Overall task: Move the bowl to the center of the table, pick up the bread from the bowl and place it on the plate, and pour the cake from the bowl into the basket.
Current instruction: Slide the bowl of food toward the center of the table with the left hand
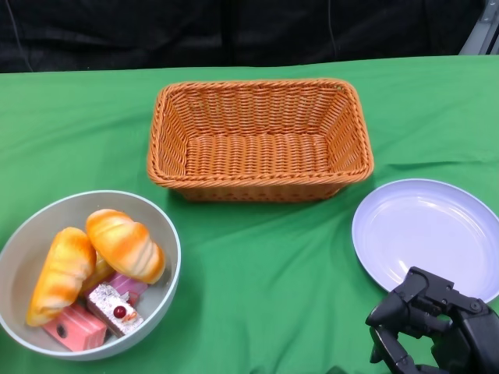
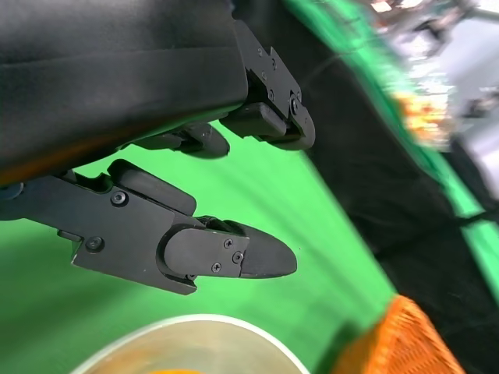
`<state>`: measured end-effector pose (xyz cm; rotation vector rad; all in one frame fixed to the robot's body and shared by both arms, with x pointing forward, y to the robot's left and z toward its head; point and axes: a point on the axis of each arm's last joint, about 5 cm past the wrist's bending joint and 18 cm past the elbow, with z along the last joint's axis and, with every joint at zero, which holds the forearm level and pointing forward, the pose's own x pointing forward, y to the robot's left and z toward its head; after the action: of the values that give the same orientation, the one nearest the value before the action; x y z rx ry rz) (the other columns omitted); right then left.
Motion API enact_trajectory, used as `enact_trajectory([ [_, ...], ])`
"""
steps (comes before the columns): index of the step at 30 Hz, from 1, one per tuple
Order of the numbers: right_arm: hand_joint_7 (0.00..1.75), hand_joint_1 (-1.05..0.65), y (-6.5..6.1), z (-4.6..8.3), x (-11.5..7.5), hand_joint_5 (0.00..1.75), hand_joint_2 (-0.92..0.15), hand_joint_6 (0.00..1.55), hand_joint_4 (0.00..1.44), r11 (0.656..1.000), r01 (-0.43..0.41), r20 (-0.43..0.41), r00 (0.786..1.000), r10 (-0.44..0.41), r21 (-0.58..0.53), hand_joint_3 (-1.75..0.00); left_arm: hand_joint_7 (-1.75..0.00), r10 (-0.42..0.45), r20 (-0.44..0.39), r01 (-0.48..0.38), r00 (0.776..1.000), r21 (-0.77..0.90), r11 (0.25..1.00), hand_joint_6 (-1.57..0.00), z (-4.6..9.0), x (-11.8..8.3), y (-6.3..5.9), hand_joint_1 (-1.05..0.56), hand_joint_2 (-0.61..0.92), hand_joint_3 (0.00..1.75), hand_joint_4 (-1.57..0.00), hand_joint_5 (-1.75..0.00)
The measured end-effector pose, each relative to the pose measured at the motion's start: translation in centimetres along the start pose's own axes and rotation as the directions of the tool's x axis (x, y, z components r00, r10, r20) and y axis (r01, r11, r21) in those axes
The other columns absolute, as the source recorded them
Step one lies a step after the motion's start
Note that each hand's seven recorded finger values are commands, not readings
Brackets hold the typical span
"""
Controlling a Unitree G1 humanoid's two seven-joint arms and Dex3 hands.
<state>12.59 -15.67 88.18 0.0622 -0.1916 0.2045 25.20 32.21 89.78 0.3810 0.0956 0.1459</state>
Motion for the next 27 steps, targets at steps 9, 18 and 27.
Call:
enact_trajectory([
  [9, 1.29, -0.19, 0.1, 0.0, -0.1, 1.58, -0.57, 0.73, 0.76, 1.000, 0.000, 0.002, 1.000, 0.000, -0.001, -0.87, 0.00, -0.032, -0.252, -0.009, 0.967, -0.158, 0.987, -0.06, -1.0, 0.2, -0.1, -0.63, 0.92, 0.56, -0.02, 0.00],
  [18, 1.29, -0.19, 0.1, 0.0, -0.1, 1.58, -0.58, 0.72, 0.75, 1.000, 0.001, 0.001, 1.000, -0.001, -0.001, -0.86, 0.00, -0.158, -0.400, 0.040, 0.903, -0.287, 0.957, -0.01, -1.5, 0.3, -0.6, -0.69, 0.92, 0.65, 0.00, 0.00],
  [27, 1.28, -0.19, 0.2, 0.0, 0.0, 1.57, -0.57, 0.73, 0.76, 1.000, 0.004, 0.000, 1.000, -0.004, -0.007, -0.86, 0.00, -0.327, -0.409, 0.144, 0.852, -0.417, 0.897, 0.00, -0.8, 1.0, -0.8, -0.65, 0.92, 0.65, 0.00, 0.00],
])
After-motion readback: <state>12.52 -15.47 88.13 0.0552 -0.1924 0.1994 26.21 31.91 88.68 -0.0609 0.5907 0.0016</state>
